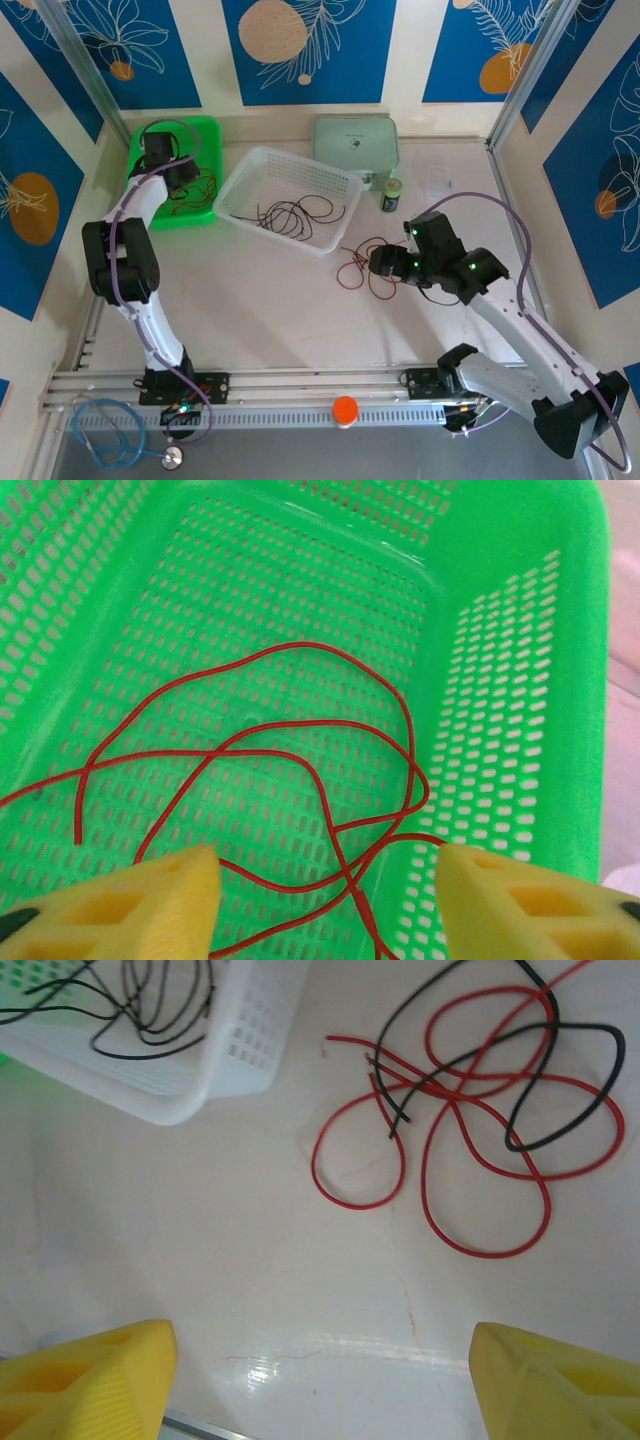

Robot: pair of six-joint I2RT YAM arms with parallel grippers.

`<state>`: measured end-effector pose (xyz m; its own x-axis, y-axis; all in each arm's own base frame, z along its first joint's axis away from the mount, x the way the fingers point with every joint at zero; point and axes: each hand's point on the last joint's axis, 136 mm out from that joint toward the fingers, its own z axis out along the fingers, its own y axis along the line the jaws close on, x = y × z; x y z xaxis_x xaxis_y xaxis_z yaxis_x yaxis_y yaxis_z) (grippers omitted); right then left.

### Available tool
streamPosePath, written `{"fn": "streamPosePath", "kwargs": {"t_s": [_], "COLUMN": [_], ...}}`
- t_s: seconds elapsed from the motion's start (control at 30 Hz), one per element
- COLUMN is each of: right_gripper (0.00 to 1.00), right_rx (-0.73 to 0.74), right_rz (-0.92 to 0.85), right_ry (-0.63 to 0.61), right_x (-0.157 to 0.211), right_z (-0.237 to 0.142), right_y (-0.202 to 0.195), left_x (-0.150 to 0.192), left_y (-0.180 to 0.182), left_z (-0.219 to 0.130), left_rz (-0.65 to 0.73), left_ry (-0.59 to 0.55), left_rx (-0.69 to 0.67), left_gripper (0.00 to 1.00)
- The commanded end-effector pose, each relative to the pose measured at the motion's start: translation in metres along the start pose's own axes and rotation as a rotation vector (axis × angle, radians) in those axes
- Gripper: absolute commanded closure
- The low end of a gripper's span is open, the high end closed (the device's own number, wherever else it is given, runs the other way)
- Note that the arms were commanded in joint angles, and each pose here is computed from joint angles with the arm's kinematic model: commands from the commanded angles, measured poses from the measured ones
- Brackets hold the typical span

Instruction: Untangle the cables

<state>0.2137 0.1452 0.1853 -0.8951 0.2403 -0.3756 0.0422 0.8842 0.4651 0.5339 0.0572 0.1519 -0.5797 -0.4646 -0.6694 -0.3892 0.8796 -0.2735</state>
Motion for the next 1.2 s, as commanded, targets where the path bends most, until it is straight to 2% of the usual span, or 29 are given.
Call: {"fn": "streamPosePath", "kwargs": {"t_s": [0.0,0.07,0.23,0.53,0.83,0.9,0.97,1.1,1.17], "right_gripper": [0.23,0.24,0.27,0.36,0.52,0.56,0.67,0.99,1.00], "right_rx": [0.073,0.099,0.098,0.163,0.206,0.212,0.214,0.203,0.202], "right_rz": [0.107,0.165,0.262,0.352,0.415,0.426,0.433,0.415,0.371], "right_ry": [0.025,0.042,0.063,0.091,0.046,0.038,0.027,-0.010,-0.043], "right_x": [-0.001,0.000,-0.006,-0.022,-0.040,-0.043,-0.045,-0.055,-0.061], "right_z": [0.006,0.015,0.039,0.081,0.113,0.118,0.123,0.119,0.107], "right_y": [-0.016,-0.027,-0.047,-0.077,-0.098,-0.100,-0.102,-0.096,-0.089], "left_x": [-0.042,-0.047,-0.043,0.017,0.063,0.070,0.077,0.089,0.094], "left_y": [-0.024,-0.032,-0.053,-0.097,-0.110,-0.114,-0.119,-0.131,-0.136], "left_z": [-0.043,-0.060,-0.104,-0.182,-0.232,-0.237,-0.242,-0.252,-0.258], "left_rz": [0.019,0.033,0.052,0.233,0.290,0.312,0.331,0.362,0.379], "left_ry": [-0.090,-0.109,-0.125,-0.092,-0.089,-0.077,-0.068,-0.059,-0.059], "left_rx": [0.091,0.117,0.205,0.296,0.383,0.392,0.402,0.434,0.446], "left_gripper": [0.34,0.31,0.30,0.28,0.27,0.27,0.27,0.27,0.27]}}
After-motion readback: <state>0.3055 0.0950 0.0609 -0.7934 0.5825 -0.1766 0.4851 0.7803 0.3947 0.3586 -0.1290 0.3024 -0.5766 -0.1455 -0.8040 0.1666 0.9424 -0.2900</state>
